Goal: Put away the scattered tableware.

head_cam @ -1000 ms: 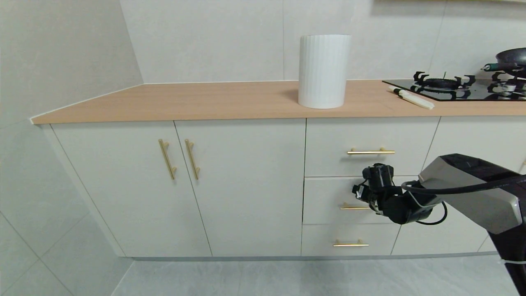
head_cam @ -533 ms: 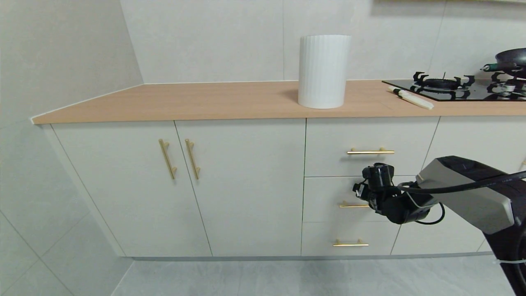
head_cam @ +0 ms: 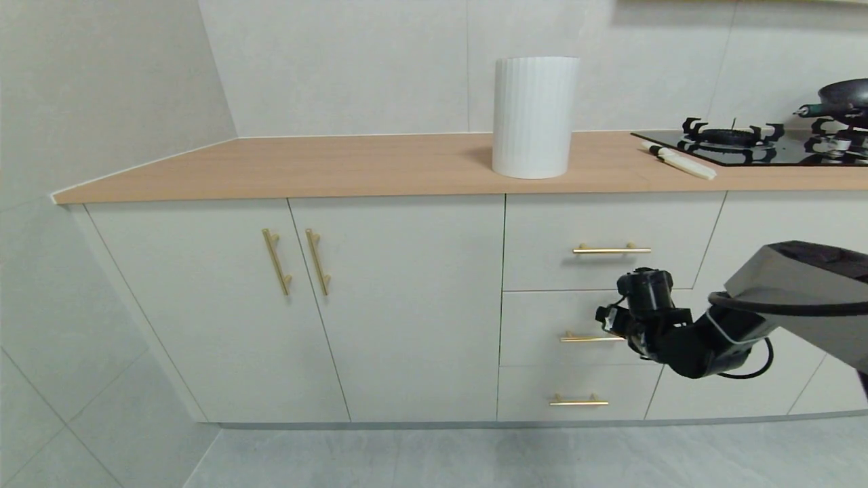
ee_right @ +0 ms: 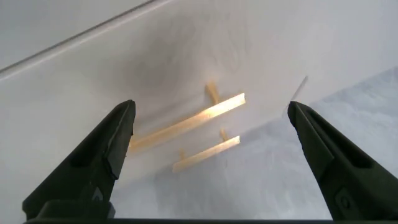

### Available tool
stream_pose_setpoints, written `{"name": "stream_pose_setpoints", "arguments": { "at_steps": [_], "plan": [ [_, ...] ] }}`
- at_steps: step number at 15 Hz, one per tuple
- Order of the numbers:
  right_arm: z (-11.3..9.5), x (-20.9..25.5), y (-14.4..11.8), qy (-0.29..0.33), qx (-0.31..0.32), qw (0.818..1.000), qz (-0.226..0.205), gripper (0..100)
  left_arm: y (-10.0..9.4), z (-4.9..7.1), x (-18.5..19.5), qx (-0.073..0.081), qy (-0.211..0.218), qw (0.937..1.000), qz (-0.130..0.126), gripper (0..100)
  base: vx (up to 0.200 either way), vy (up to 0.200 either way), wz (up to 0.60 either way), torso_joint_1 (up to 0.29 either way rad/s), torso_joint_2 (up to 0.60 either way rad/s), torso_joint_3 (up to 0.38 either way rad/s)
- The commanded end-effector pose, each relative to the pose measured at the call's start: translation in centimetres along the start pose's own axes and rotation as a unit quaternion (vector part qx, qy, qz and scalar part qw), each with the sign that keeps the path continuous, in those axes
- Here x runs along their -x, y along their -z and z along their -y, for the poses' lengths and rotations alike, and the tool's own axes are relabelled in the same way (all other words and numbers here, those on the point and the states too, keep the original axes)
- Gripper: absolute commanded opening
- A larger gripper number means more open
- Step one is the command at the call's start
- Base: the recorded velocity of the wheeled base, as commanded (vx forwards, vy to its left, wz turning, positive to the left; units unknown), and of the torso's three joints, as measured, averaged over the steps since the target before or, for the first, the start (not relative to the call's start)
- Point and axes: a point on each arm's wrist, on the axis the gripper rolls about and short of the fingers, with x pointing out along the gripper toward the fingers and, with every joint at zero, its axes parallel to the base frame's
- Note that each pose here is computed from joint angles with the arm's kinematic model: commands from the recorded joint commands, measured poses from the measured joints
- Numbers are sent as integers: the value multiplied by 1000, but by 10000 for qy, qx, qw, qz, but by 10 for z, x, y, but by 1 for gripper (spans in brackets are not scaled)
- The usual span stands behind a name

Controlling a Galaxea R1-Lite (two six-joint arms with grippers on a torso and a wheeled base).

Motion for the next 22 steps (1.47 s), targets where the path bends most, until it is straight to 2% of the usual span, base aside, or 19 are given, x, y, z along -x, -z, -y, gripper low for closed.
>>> {"name": "stream_pose_setpoints", "arguments": {
  "at_steps": [1,5,8,9,10,13,16,19,22],
  "plan": [
    [22,104,-44,-451,-116,9984,313,100,0,0,0,1,4,10000,-4,100,0,0,0,0,0,0],
    [79,233,-68,-805,-11,9879,1322,100,0,0,0,1,4,10000,-4,100,0,0,0,0,0,0],
    [135,310,-41,-890,201,9728,2127,100,0,0,0,1,-4,10000,-4,100,0,0,0,0,0,0],
    [147,323,-33,-877,273,9681,2330,100,0,0,0,1,4,10000,-4,100,0,0,0,0,0,0],
    [171,349,-15,-700,511,9588,2706,100,0,0,0,1,4,10000,-4,100,0,0,0,0,0,0],
    [209,393,22,-243,780,9492,3039,100,0,0,0,1,4,10000,-4,100,0,0,0,0,0,0],
    [227,412,53,150,835,9480,3066,100,0,0,0,1,4,10000,-4,100,0,0,0,0,0,0],
    [230,413,68,487,789,9424,3214,100,0,0,0,1,4,10000,-4,100,0,0,0,0,0,0],
    [230,397,79,474,871,9468,3063,100,0,0,0,1,4,10000,-4,100,0,0,0,0,0,0]
  ]
}}
